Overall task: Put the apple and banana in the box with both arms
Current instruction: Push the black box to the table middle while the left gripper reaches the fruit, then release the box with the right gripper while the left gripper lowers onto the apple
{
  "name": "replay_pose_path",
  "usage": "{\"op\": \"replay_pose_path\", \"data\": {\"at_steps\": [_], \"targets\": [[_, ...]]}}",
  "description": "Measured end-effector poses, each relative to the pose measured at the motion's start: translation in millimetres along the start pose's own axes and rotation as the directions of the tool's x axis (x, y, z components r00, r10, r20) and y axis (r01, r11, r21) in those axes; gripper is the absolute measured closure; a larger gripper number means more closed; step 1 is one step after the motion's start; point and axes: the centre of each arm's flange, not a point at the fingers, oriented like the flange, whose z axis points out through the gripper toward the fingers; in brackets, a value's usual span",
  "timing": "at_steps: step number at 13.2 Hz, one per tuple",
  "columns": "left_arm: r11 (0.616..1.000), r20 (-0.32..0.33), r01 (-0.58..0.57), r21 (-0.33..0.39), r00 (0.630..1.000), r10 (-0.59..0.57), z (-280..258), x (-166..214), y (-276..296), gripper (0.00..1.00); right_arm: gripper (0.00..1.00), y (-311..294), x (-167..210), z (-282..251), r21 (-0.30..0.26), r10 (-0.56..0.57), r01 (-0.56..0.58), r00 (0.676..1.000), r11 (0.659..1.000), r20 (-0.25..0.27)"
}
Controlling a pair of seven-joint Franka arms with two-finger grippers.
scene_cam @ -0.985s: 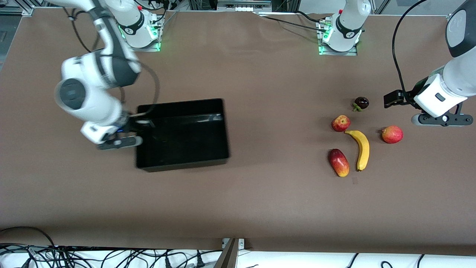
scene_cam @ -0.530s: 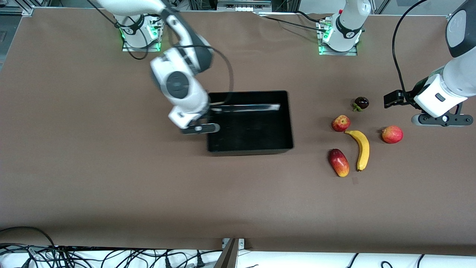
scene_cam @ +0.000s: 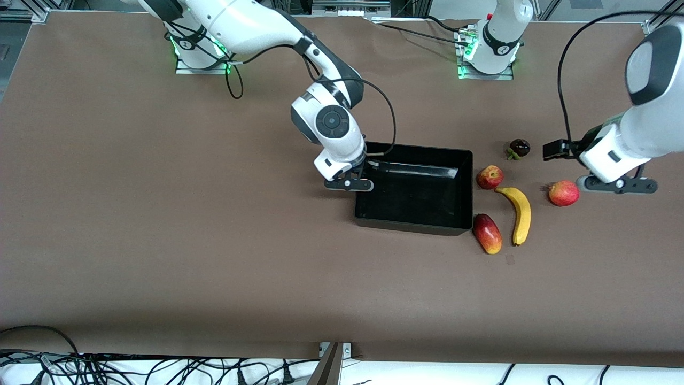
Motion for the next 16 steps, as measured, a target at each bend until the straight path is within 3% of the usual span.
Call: {"op": "replay_pose_path", "data": {"at_steps": [8,11,16], "targets": [[1.000,-0.006,-0.031,-0.001,0.999,0.031,85.4,16.1,9.8,0.00,0.95,-4.3,-2.4,8.2,-0.010,-0.024,0.024,1.000,1.000,-0.020],[0.999,-0.003,-0.034,-0.001,0.999,0.034,96.6,15.3,11.2,0.00,0.95,-4.8,-2.3,7.7,-0.044,-0.082,0.080,0.995,0.996,-0.057],[0.999,-0.001,-0.037,-0.002,0.999,0.037,129.4,12.4,12.5,0.00,0.95,0.1,2.3,6.6,-0.079,-0.181,0.177,0.982,0.981,-0.045]]}}
